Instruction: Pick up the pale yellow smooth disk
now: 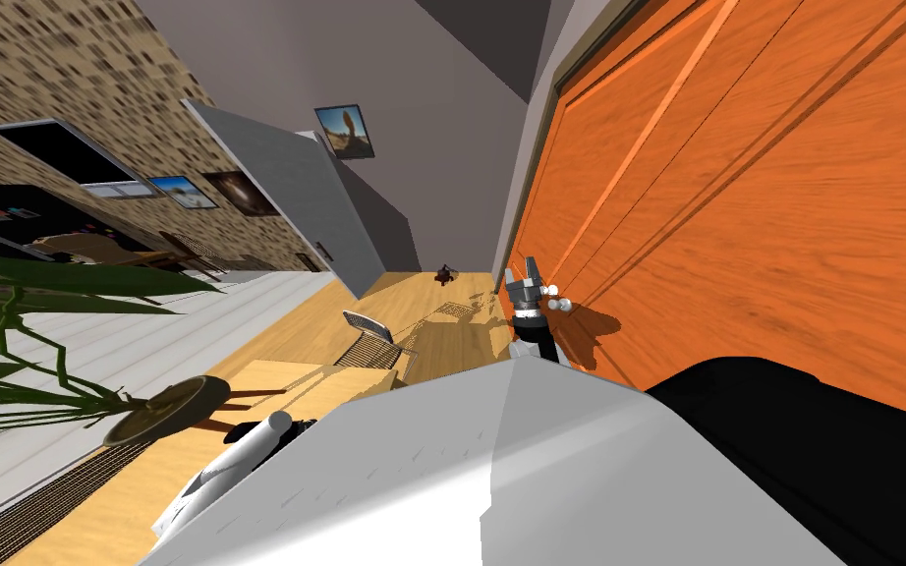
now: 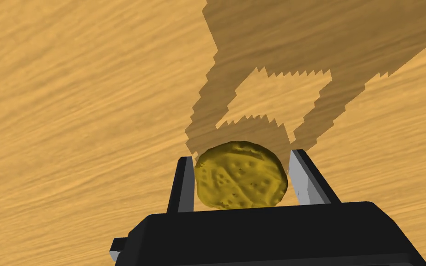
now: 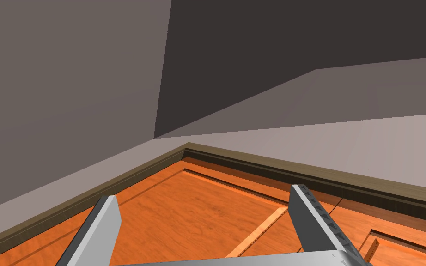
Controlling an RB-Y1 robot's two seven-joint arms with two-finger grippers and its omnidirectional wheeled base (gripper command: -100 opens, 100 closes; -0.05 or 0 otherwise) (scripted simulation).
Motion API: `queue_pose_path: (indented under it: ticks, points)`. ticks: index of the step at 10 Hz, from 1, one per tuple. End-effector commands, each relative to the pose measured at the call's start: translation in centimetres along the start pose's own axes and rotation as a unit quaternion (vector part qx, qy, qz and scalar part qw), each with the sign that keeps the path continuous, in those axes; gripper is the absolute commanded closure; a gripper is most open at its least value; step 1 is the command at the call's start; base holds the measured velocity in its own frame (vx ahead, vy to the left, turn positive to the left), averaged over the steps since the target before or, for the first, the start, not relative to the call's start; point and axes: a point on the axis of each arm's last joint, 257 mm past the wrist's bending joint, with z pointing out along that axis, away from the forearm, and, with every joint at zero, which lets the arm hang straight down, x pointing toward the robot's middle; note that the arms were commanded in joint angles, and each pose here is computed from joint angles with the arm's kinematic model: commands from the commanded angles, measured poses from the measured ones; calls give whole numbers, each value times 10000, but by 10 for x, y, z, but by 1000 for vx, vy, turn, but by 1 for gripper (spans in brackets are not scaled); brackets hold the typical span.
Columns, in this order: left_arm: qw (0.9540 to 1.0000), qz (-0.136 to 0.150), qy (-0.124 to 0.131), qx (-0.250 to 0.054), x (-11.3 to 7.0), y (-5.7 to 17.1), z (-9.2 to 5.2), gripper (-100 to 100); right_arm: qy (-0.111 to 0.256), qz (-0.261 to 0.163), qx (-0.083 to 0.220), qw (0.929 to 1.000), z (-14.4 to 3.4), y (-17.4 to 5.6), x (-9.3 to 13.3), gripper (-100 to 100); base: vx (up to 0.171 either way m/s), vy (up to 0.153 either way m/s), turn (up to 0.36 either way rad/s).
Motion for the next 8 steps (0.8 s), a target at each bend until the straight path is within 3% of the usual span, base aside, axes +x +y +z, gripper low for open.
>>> queue_pose_path:
  ticks: [1,2,3,4,6,7,8]
  points:
    - [10000,0,0,0,0,0,0,100,0,0,0,10000,0,0,0,0,0,0,0]
    - [10000,2,0,0,0,0,0,0,0,0,0,10000,0,0,0,0,0,0,0]
    - [10000,9,6,-79,3,12,9,100,0,0,0,10000,0,0,0,0,0,15,-5]
    - [10000,-5,3,-76,-2,1,-3,100,0,0,0,10000,0,0,0,0,0,0,0]
    - [10000,-10,1,-74,-5,-7,-13,100,0,0,0,10000,0,0,0,0,8,-8,25]
    - [10000,-2,1,-62,-3,-5,-9,100,0,0,0,10000,0,0,0,0,0,0,0]
    - [10000,-3,-1,-66,-4,-6,-10,0,0,0,0,10000,0,0,0,0,0,0,0]
